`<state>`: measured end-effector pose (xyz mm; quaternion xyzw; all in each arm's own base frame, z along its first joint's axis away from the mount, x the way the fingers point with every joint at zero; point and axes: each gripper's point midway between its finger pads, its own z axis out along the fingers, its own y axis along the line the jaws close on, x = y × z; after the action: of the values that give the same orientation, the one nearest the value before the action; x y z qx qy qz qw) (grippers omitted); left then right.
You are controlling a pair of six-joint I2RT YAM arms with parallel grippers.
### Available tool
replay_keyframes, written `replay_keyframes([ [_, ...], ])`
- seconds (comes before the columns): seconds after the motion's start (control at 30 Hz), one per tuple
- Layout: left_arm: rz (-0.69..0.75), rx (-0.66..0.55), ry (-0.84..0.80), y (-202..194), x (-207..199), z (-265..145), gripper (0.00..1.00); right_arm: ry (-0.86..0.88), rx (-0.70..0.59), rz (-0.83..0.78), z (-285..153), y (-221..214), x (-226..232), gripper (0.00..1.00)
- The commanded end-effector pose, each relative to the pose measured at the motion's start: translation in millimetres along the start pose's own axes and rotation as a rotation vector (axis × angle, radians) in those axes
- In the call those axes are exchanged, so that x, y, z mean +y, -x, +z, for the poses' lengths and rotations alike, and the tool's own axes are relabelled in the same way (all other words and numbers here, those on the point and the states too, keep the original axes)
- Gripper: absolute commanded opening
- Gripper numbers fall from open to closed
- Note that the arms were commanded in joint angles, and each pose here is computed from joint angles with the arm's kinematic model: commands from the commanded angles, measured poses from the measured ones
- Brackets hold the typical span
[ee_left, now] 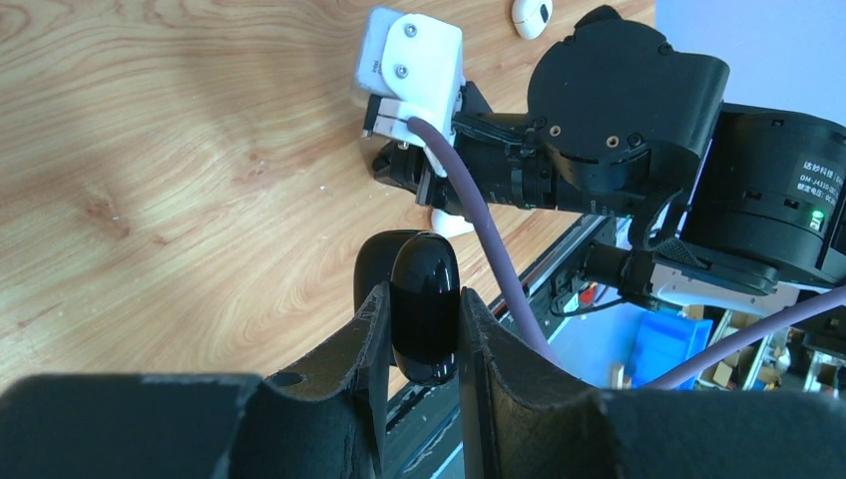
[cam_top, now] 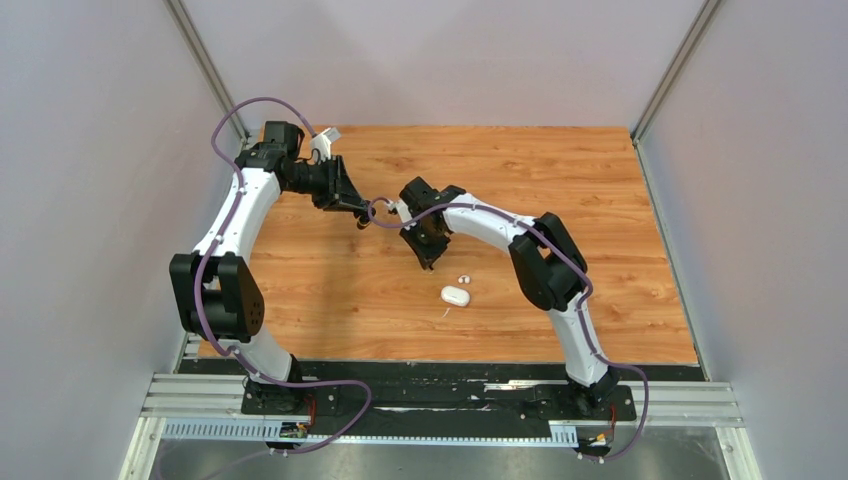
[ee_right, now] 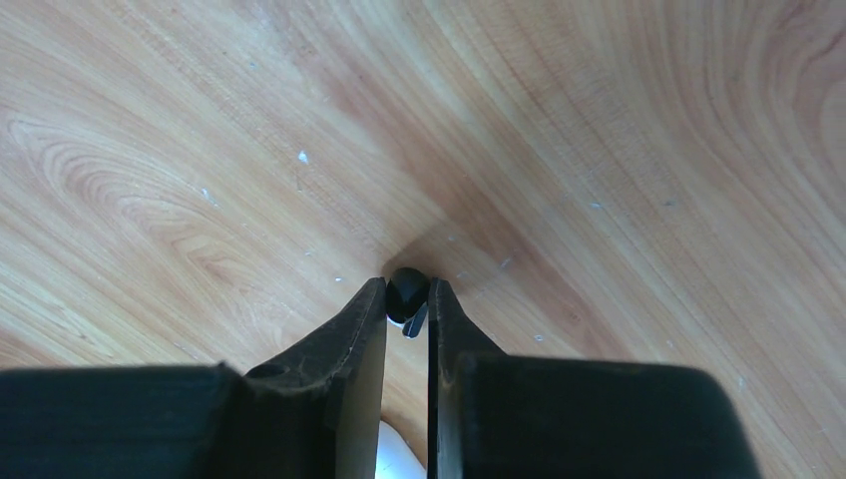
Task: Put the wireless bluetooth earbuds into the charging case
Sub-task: Pick up the earbud from the center of the board, then place the earbud in the charging case.
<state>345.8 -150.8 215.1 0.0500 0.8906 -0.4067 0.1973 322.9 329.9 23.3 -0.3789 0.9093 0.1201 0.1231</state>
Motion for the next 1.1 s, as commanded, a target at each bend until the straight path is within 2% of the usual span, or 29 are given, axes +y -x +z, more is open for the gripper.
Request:
replay_keyframes([
  [0.0,0.044,-0.031,-0.026,13,-8,-3,0.00,-0.023,-0.105,0.026,-31,25,-16,0.00],
  [0.1,0.072,-0.031,-0.035,18,-7,-1,0.00,0.127,-0.204,0.073,-76,36,-17,0.00],
  [0.23,0.104,0.004,-0.146,23,-15,9,0.00,0.475,-0.487,0.009,-167,61,-2,0.00],
  [0.27,0.127,0.010,-0.171,23,-20,11,0.00,0.539,-0.595,-0.056,-199,68,2,0.00],
  [0.33,0.183,0.014,-0.249,28,-34,17,0.00,0.605,-0.726,-0.185,-238,71,11,0.00],
  [0.5,0.251,0.072,-0.423,29,-70,37,0.00,0.705,-0.922,-0.532,-296,68,41,0.00],
  [0.6,0.294,0.112,-0.519,24,-99,43,0.00,0.788,-0.984,-0.684,-310,59,57,0.03],
  [0.77,0.324,0.163,-0.625,8,-128,42,0.00,0.818,-1.061,-0.876,-308,52,72,0.04],
  [1.07,0.326,0.158,-0.715,-8,-161,25,0.00,0.788,-1.121,-1.039,-293,44,91,0.03],
])
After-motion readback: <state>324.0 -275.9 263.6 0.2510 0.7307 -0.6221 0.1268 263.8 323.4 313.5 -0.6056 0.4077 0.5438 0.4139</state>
